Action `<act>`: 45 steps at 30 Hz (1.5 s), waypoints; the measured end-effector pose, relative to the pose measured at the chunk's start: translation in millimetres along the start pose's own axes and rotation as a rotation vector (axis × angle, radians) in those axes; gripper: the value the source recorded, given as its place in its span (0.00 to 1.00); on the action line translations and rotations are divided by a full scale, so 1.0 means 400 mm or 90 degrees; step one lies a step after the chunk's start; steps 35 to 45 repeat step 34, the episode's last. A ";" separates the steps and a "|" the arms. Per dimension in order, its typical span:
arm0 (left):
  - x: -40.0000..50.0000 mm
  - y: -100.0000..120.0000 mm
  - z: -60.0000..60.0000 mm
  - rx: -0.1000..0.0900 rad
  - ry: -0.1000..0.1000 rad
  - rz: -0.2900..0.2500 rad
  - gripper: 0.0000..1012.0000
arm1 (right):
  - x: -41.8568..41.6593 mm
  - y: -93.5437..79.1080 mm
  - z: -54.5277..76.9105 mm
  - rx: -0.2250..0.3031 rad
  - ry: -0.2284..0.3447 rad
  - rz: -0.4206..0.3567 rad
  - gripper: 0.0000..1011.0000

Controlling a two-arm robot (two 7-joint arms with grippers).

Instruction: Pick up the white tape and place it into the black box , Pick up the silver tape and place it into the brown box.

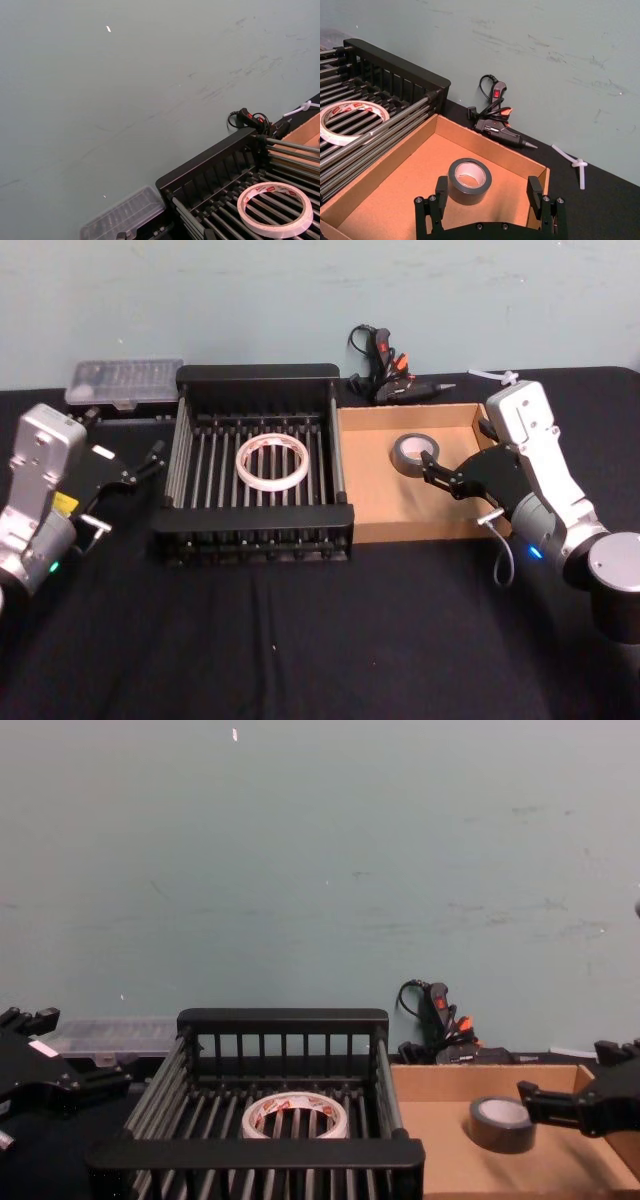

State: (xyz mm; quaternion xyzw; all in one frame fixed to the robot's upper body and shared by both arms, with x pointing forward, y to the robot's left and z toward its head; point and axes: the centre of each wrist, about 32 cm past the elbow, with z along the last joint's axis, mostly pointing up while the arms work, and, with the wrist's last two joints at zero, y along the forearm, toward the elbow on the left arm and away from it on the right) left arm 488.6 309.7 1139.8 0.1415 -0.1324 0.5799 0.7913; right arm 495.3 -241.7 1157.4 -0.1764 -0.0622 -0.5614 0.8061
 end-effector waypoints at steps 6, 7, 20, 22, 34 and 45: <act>0.000 0.000 0.000 0.000 0.000 0.000 0.99 | 0.000 0.000 0.000 0.000 0.000 0.000 0.99; 0.000 0.000 0.000 0.000 0.000 0.000 0.99 | 0.000 0.000 0.001 0.000 0.000 0.000 0.99; 0.000 0.000 0.000 0.000 0.000 0.000 0.99 | 0.000 0.000 0.001 0.000 0.000 0.001 0.99; 0.000 0.000 0.000 0.000 0.000 0.000 0.99 | 0.000 0.000 0.001 0.000 0.000 0.001 0.99; 0.000 0.000 0.000 0.000 0.000 0.000 0.99 | 0.000 0.000 0.001 0.000 0.000 0.001 0.99; 0.000 0.000 0.000 0.000 0.000 0.000 0.99 | 0.000 0.000 0.001 0.000 0.000 0.001 0.99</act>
